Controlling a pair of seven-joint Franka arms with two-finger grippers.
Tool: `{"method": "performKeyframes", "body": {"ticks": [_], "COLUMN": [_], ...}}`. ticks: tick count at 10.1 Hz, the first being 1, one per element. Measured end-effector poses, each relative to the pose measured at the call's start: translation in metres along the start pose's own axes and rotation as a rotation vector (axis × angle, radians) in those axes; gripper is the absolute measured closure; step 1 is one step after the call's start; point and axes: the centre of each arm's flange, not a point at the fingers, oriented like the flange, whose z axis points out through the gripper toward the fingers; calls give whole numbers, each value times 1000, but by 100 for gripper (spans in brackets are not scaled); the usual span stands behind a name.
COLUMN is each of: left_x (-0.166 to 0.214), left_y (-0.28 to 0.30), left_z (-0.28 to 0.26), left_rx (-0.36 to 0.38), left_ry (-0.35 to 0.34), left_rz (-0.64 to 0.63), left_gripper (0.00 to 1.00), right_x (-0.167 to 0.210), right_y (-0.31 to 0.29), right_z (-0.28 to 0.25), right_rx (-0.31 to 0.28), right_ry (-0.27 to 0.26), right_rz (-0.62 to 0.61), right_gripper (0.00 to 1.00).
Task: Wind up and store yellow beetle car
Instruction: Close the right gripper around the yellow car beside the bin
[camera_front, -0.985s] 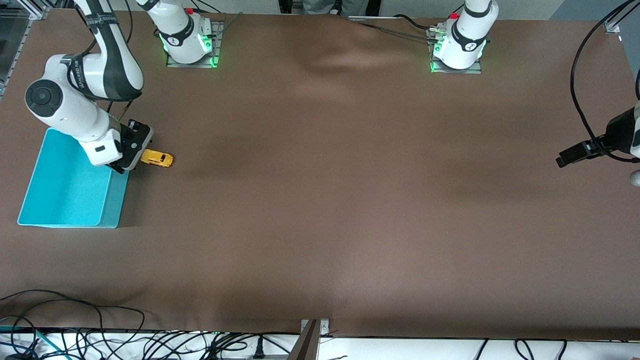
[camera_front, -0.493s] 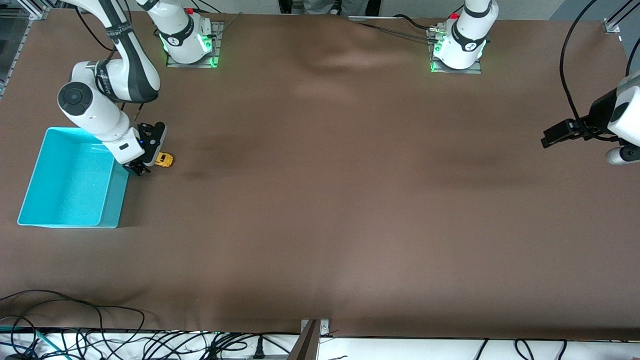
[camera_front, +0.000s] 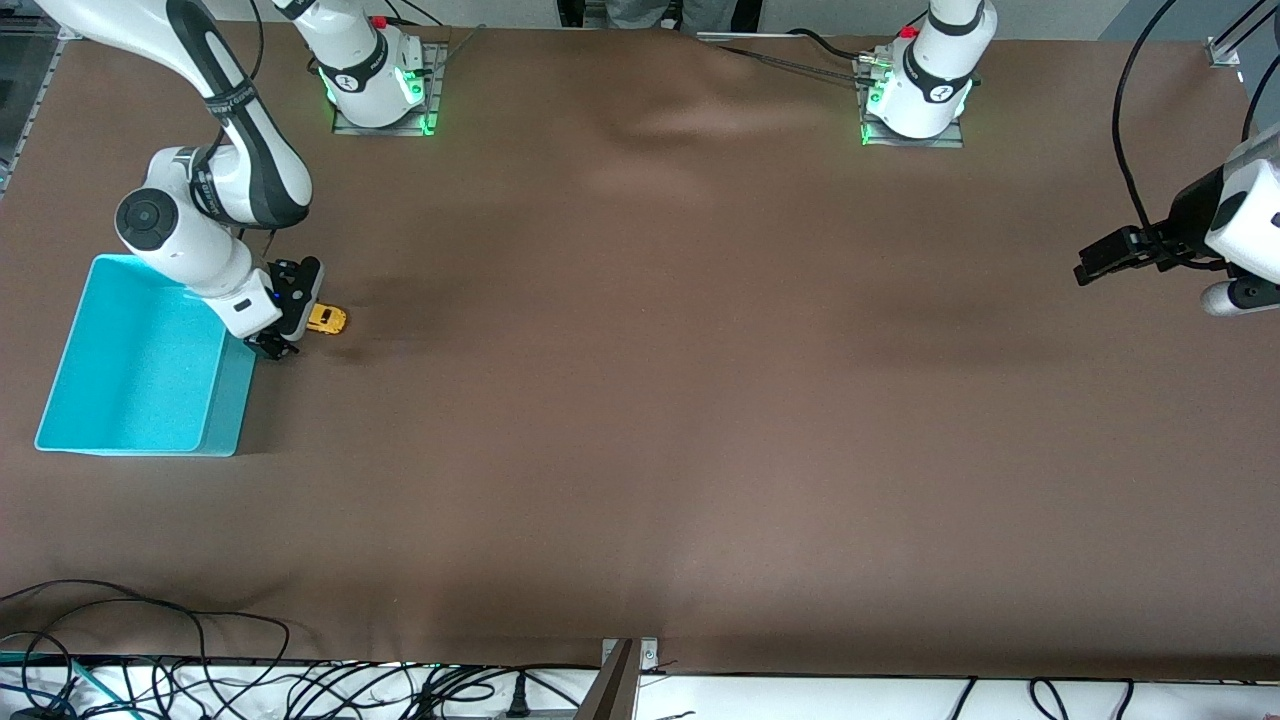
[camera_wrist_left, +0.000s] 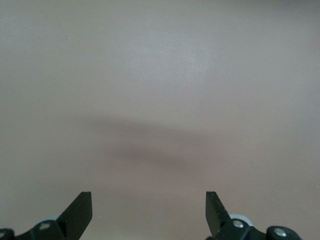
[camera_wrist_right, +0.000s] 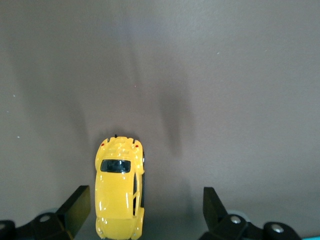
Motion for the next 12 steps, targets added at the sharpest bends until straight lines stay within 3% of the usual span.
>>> {"method": "performKeyframes", "body": {"ticks": [7,8,10,11,12], "left_x": [2,2,3,4,4], "left_y": [0,0,0,0,0], "left_z": [3,3,5,6,7], "left_rx": [0,0,0,1,1], "left_ry": [-1,-2,-5,-6,-9], "left_rz": [0,1,1,2,2], "left_gripper": [0,0,0,0,0], "right_x": [-14,-14,-14,-14,-14], "right_y": [-14,-15,-15,-15,-14], "right_z": [34,34,34,33,32], "right_rx": [62,63,63,60,58], "right_ry": [11,11,11,10,10], "right_rz": [19,18,16,15,8], "right_gripper": [0,12,46,54,54]}}
